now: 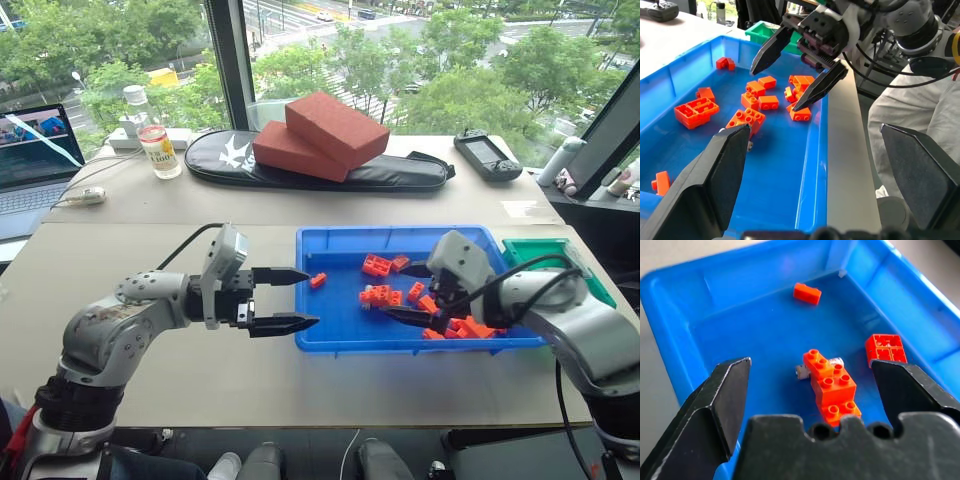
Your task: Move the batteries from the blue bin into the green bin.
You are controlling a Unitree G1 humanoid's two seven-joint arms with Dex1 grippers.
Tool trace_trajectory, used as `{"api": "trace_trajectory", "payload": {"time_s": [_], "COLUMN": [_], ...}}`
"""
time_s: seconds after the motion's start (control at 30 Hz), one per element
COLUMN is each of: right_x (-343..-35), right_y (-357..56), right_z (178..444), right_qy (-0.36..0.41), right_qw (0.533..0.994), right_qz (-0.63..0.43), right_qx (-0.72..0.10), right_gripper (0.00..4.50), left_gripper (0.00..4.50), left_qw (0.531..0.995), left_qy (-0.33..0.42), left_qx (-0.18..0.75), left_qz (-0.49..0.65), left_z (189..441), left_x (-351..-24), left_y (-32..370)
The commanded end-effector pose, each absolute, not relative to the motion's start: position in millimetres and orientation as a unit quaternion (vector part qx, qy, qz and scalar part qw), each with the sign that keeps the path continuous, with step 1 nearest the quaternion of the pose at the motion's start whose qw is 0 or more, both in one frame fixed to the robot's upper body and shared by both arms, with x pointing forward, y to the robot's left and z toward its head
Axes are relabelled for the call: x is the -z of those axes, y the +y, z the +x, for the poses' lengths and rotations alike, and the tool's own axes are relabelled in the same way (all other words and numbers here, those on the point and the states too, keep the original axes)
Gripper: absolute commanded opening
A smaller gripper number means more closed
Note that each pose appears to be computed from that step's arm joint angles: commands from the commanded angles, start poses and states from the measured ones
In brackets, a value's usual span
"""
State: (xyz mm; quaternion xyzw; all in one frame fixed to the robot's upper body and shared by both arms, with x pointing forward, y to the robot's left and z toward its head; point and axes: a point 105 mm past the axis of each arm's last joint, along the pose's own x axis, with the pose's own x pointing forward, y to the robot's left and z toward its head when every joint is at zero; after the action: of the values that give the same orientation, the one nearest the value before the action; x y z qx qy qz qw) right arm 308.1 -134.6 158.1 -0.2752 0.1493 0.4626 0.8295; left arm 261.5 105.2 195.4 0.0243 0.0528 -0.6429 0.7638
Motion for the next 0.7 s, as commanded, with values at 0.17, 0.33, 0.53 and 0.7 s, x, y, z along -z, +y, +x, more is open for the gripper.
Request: {"api": "trace_trajectory", "payload": {"time_s": [0.17,0.33,0.53,0.7], "right_x": [-148,-140,-142,-154], "right_y": [-132,-132,-133,-136], "right_z": [334,340,337,332], "right_qy": [0.147,0.158,0.153,0.14], "right_qw": [0.826,0.828,0.829,0.835], "right_qz": [-0.313,-0.308,-0.304,-0.295], "right_qx": [-0.445,-0.442,-0.444,-0.442], "right_gripper": [4.44,4.21,2.58,1.42], "left_gripper": [4.5,4.5,4.5,4.5], "left_qw": [0.768,0.772,0.773,0.77], "left_qy": [0.033,0.035,0.034,0.034], "left_qx": [0.638,0.634,0.633,0.635], "left_qz": [0.037,0.039,0.04,0.041], "left_z": [256,255,256,257], "left_x": [-203,-203,-204,-204], "left_y": [106,107,107,107]}}
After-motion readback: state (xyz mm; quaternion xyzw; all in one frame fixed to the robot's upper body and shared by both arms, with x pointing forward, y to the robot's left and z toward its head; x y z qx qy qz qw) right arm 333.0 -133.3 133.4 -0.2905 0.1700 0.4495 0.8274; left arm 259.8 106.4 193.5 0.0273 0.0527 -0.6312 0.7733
